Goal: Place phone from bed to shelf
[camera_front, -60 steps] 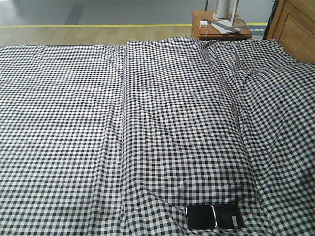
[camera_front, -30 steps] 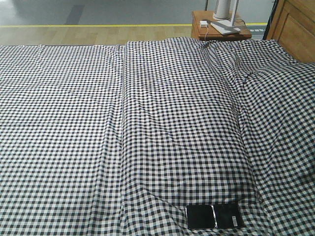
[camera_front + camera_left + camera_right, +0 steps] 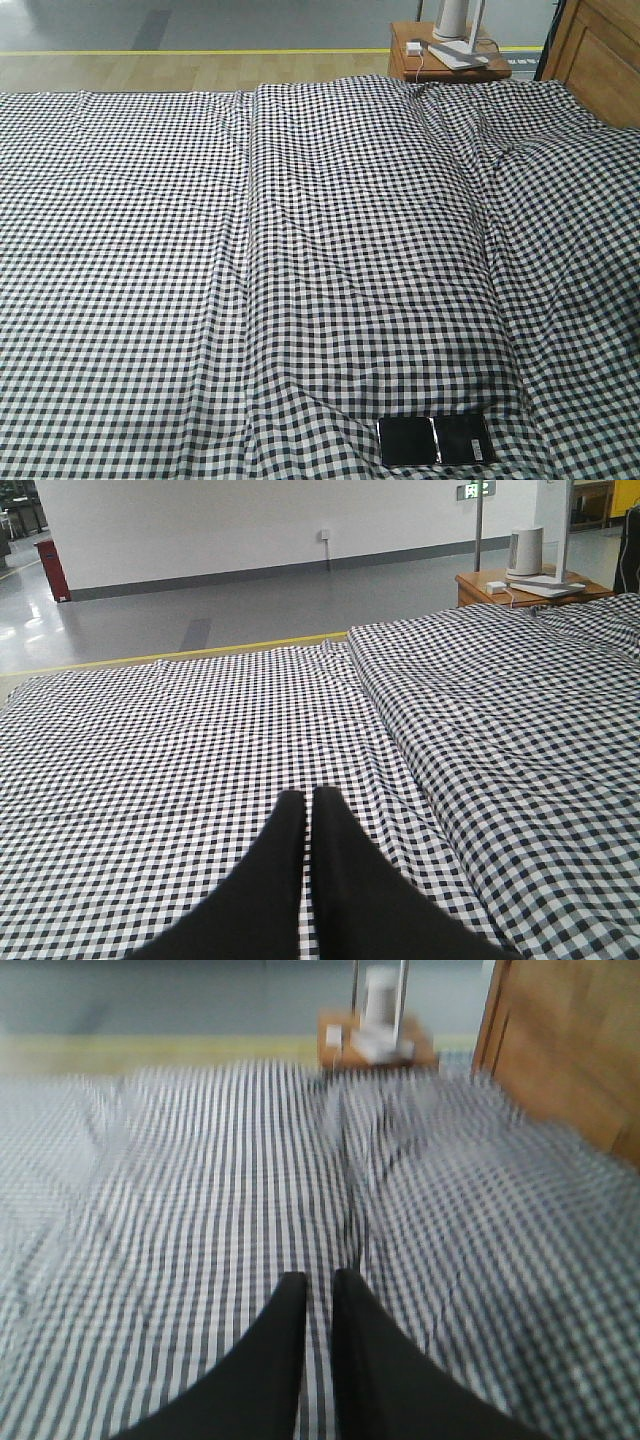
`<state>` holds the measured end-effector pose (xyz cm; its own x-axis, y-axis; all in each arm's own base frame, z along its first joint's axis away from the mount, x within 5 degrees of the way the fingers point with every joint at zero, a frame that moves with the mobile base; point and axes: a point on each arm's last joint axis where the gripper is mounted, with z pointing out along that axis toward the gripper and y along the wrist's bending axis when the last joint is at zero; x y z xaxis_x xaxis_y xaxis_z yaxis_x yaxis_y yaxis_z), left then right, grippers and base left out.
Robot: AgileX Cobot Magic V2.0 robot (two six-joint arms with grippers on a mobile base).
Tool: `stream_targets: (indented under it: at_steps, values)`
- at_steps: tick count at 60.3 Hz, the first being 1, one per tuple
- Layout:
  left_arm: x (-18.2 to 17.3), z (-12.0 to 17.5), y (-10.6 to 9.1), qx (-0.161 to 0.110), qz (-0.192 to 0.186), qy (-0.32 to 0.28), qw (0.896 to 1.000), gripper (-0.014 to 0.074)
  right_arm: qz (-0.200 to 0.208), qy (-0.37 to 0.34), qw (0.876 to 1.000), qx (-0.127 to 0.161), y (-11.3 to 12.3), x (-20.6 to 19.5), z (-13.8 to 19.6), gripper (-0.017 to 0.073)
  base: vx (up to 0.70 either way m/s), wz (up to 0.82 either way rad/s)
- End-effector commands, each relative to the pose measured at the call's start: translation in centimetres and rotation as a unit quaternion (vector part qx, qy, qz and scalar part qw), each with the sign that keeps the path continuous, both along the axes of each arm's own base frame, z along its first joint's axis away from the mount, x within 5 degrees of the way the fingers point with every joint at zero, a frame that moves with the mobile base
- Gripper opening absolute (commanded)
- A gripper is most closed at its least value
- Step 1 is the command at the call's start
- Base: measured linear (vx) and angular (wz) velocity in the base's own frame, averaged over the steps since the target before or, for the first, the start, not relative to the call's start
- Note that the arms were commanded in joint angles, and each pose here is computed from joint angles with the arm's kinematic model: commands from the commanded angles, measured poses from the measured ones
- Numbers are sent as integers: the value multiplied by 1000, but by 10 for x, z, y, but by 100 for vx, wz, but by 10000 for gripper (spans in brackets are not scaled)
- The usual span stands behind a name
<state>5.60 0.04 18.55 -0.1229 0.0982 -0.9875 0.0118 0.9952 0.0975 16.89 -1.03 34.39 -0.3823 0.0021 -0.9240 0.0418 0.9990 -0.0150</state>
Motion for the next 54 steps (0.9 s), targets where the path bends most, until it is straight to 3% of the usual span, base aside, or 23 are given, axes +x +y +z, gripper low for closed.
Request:
stream_targets:
  at_steps: [1,18,25,38,54]
  values:
    - [-1,16,-1,-5,-3,-53,999,1,-1,14,1000,-3,-2,17,0,168,0,0]
    - [-1,16,-1,-5,-3,-53,999,1,0,94,996,2,-5,44,-30,578,0,0]
    - [-1,16,-1,-5,-3,-53,999,1,0,103,995,2,-5,48,-34,699,0,0]
    - [-1,16,-1,-5,-3,-53,999,1,-8,131,991,23,-5,48,-34,703,0,0]
    - [-1,16,-1,-5,-3,-53,999,1,-18,240,970,46,-10,73,-30,685,0,0]
